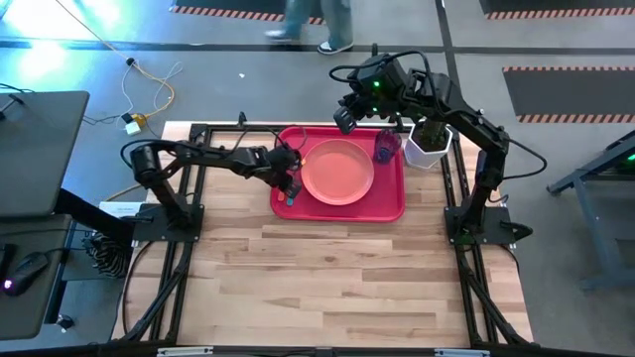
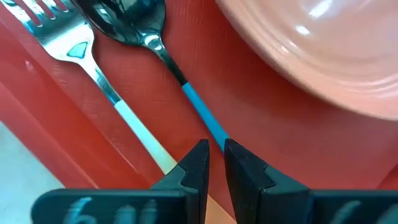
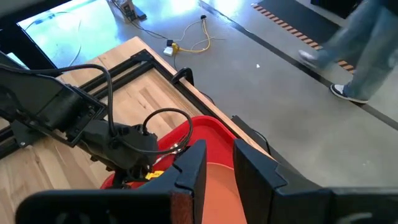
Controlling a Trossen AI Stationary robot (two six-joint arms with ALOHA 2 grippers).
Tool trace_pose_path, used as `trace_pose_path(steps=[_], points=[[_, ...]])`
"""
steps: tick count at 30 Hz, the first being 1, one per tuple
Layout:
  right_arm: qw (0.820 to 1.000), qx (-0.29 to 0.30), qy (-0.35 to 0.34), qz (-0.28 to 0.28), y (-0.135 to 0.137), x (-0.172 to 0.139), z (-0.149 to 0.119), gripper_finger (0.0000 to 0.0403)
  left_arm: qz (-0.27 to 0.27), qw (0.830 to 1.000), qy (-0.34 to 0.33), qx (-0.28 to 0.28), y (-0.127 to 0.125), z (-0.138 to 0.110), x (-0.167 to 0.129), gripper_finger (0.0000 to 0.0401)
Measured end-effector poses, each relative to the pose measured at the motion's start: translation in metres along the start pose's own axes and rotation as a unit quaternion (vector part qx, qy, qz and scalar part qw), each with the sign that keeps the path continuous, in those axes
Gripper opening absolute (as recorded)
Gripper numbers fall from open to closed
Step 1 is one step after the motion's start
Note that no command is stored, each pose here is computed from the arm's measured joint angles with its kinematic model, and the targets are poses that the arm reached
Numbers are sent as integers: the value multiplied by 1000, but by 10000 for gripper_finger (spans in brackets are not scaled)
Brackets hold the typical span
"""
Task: Pick and place plate/cup/fork/spoon on tray
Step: Put the blue spoon on the orange tray on the right side of the orange fork
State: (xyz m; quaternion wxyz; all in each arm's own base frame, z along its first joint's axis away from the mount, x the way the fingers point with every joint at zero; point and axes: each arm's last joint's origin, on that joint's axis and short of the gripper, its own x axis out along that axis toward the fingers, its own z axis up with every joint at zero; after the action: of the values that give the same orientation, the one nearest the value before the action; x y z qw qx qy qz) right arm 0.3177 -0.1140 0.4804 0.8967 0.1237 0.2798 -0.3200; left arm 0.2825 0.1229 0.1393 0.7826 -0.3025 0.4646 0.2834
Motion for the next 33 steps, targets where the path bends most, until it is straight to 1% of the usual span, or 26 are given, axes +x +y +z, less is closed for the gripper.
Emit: trace_pose_path(steps=[33], points=[[1000,0,0,0,0,0,0,69,-4,1000,2,1,0,0,2,42]])
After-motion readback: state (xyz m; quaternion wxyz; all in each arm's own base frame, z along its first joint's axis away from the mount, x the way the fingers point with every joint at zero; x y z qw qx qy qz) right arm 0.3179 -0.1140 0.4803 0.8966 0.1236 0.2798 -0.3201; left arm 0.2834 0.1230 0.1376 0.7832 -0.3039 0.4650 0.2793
